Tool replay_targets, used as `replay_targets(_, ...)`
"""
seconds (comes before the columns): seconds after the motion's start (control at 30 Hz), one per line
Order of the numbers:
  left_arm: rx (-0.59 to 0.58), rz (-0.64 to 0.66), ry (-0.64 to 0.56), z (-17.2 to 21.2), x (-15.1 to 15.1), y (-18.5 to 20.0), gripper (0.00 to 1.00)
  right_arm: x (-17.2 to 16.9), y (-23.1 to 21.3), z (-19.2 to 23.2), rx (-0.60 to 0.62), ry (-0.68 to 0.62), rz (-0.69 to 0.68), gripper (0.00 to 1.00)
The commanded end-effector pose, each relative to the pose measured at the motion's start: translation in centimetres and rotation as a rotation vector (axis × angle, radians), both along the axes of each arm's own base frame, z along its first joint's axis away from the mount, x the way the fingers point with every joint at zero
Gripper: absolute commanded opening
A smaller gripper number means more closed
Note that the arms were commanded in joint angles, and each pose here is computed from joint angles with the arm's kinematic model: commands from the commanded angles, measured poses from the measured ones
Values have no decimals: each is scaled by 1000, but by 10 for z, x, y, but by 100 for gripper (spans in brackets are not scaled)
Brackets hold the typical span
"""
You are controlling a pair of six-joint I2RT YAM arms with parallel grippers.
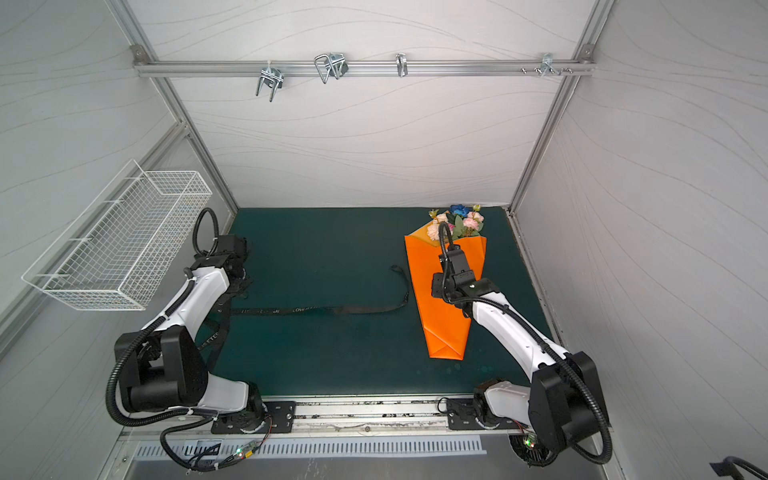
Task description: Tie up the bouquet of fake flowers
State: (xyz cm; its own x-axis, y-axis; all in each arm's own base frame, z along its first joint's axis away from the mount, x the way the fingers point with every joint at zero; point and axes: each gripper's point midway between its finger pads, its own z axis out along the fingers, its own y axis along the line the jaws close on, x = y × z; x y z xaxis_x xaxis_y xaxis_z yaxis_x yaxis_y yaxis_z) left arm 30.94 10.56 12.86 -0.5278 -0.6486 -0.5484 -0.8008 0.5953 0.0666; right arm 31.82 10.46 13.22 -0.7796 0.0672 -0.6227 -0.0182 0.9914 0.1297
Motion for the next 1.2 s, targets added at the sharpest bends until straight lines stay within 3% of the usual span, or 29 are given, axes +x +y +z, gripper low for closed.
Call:
replay_targets(0.0, -167, -167, -139, 9, 37, -68, 73, -2, -11, 0, 11, 44, -16, 42)
replay_targets(0.07, -249, -305, -181, 12, 53, -121, 73, 1, -34, -7, 11, 78, -97, 47)
replay_targets(0.13, -315, -447, -212, 15, 66, -175, 73, 0, -52, -16, 27, 112, -162, 62)
replay_targets(0.23, -433, -692, -243, 14, 79, -266, 71, 0, -77, -28, 103, 151, -242, 73)
replay_targets(0.47, -743, -1077, -254, 15, 70, -448, 67, 16, -99, -36, 279, 169, -308, 98)
replay_targets(0.57, -790, -1164, -211, 5, 61, -496, 65, 21, -95, -40, 293, 198, -282, 99)
replay_targets(0.73, -776, -1206, -121, -25, 54, -528, 64, 25, -89, -46, 297, 231, -256, 99)
replay_targets(0.93, -768, -1186, -23, -63, 57, -537, 64, 31, -76, -57, 268, 282, -200, 99)
replay_targets(1.17, -733, -1113, 53, -95, 52, -525, 48, 36, -62, -70, 186, 339, -150, 99)
